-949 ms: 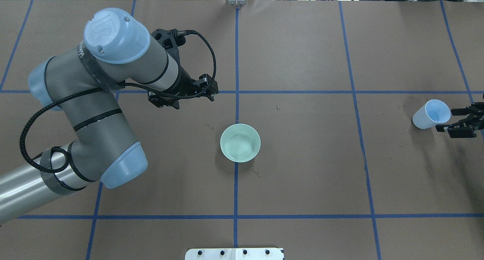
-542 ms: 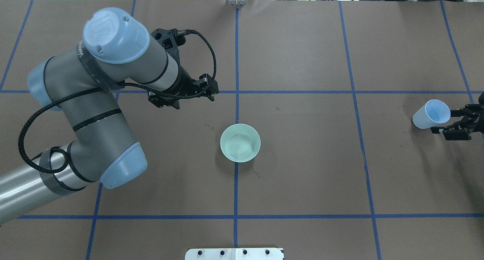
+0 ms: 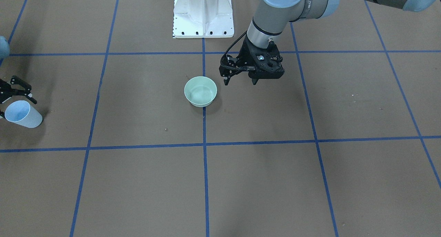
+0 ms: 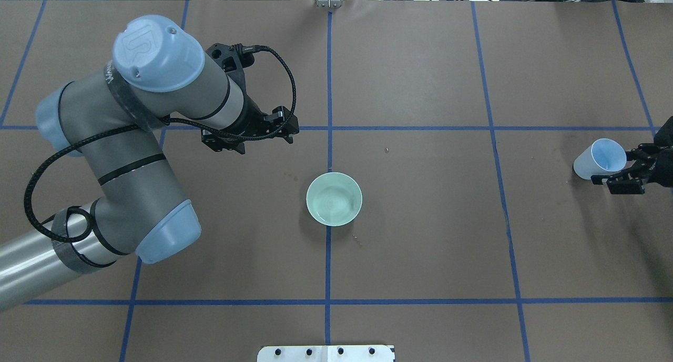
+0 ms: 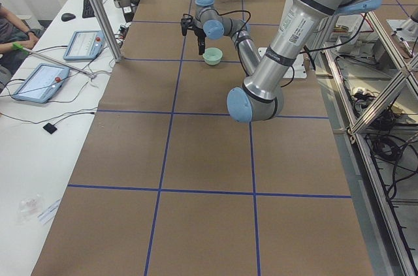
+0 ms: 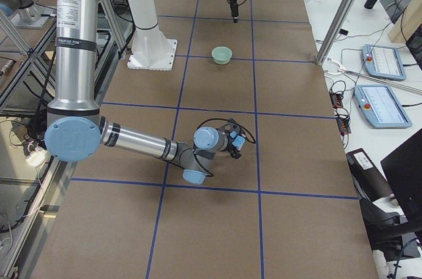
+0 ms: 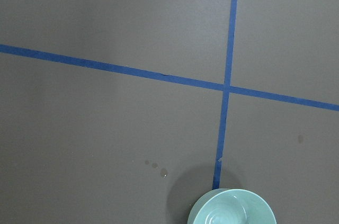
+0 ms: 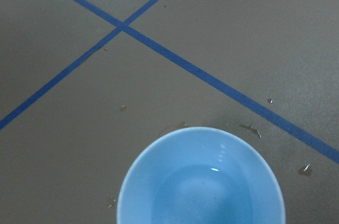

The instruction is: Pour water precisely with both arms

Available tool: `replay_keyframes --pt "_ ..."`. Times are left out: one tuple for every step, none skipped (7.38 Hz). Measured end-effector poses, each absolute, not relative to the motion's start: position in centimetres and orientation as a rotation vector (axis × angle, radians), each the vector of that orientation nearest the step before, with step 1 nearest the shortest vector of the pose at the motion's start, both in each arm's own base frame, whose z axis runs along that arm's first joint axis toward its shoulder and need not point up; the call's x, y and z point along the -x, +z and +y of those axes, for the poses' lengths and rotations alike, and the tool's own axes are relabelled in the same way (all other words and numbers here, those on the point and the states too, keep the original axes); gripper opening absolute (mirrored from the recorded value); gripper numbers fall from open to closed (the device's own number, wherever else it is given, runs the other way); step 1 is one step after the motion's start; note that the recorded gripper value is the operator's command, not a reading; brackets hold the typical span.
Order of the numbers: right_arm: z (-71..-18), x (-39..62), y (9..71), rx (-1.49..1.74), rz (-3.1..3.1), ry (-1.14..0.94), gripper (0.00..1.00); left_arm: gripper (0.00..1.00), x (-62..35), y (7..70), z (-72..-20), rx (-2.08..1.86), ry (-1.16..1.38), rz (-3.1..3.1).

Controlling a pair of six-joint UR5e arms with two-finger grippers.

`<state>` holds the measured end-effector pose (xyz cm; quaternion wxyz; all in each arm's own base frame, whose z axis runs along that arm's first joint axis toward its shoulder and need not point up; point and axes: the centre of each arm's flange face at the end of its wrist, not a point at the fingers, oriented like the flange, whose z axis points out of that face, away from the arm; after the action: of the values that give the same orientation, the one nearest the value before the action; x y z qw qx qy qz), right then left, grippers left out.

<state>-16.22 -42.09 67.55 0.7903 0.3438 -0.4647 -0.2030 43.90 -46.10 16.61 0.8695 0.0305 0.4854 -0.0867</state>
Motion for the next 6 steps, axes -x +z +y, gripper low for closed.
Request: replay_keyframes --pt "-42.25 16.28 67.60 -0.744 -0.996 -0.434 0.98 0.99 -43.88 16.69 -46.09 -0.065 -0.180 1.015" --pt "-42.53 16.44 67.45 -0.750 -0.994 -0.433 0.98 0.99 -43.88 16.72 -46.09 -0.065 -0.179 1.014" --pt "-42.84 16.64 67.20 -0.757 -0.994 -0.433 0.98 0.99 -43.89 16.75 -46.09 -0.065 -0.178 1.014" --pt "-43.00 16.77 67.04 -0.761 -0.993 -0.434 0.98 0.99 -43.89 16.75 -46.09 -0.065 -0.178 1.014" --pt "-43.04 16.87 67.00 -0.762 -0.993 -0.435 0.98 0.99 -43.90 16.80 -46.10 -0.065 -0.178 1.013" --pt "-43.02 16.96 67.05 -0.761 -0.993 -0.436 0.92 0.99 -43.91 16.85 -46.10 -0.064 -0.178 1.012"
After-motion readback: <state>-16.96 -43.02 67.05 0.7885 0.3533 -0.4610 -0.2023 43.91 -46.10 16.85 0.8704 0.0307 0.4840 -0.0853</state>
